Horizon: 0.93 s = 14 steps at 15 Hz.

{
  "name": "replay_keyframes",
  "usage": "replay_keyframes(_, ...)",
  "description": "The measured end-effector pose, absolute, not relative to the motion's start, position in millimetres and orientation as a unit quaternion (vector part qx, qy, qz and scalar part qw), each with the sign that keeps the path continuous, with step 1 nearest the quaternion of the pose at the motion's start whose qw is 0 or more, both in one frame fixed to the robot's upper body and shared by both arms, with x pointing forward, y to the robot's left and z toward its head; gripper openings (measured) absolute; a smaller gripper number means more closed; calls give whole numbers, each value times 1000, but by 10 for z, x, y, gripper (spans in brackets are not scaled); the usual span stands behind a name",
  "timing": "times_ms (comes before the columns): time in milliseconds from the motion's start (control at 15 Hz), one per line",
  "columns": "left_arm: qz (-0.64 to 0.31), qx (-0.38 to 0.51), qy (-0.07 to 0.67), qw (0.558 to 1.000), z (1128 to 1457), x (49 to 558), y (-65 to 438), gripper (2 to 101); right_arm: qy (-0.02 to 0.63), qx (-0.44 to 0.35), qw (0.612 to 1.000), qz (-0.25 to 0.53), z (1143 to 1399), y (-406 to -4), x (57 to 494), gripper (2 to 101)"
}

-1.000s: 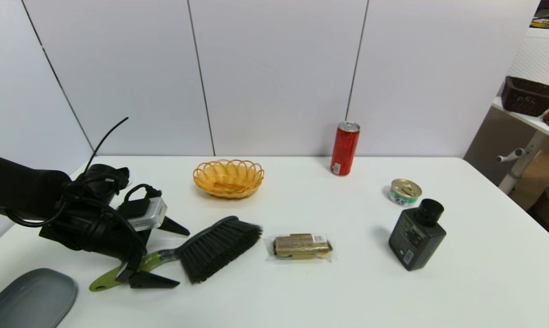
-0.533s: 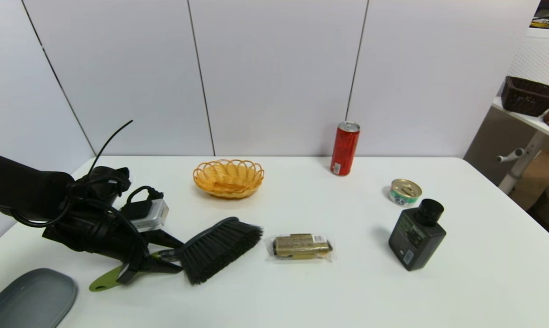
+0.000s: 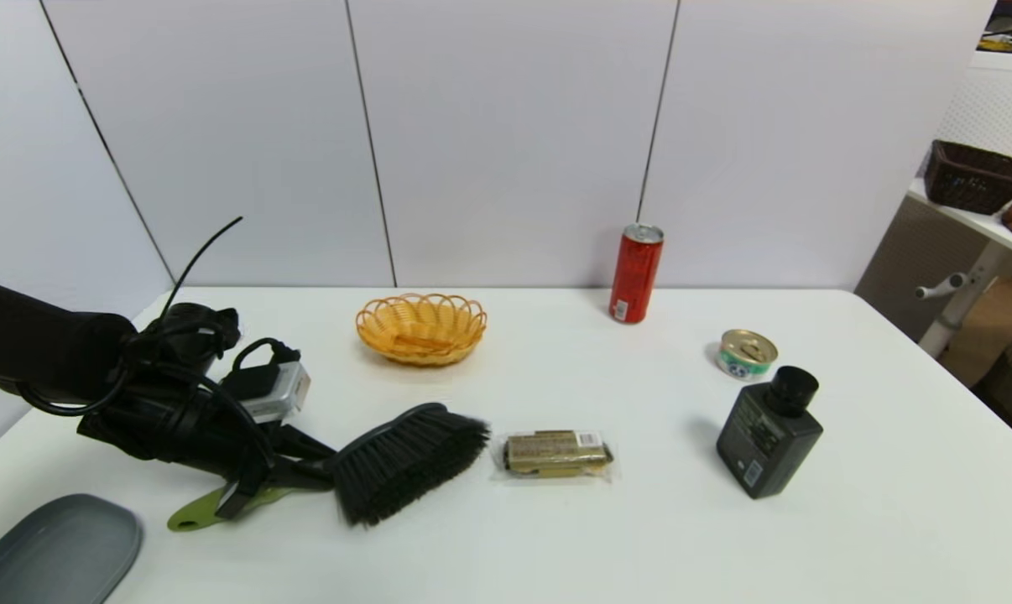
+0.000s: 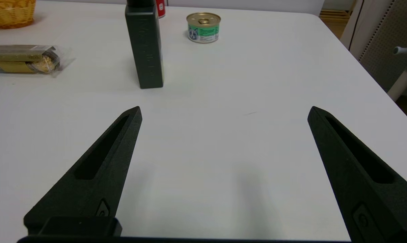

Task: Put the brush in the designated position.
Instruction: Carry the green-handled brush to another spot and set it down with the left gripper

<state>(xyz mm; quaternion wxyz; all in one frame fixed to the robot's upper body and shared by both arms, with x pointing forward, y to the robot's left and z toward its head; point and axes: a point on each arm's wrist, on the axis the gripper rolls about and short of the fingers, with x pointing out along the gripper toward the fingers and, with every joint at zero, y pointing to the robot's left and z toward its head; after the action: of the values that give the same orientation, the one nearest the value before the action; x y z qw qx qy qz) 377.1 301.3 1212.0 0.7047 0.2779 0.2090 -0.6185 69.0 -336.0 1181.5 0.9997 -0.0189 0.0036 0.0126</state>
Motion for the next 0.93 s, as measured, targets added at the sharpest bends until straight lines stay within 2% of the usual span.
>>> replay_keyframes(467, -590, 256, 181, 745, 12562, 3770, 3008, 185, 4, -19, 1000, 13, 11815, -3360, 690, 973)
replay_keyframes(933, -501, 232, 133, 823, 13371, 4019, 3191, 185, 4, -19, 1000, 13, 11815, -3360, 690, 973)
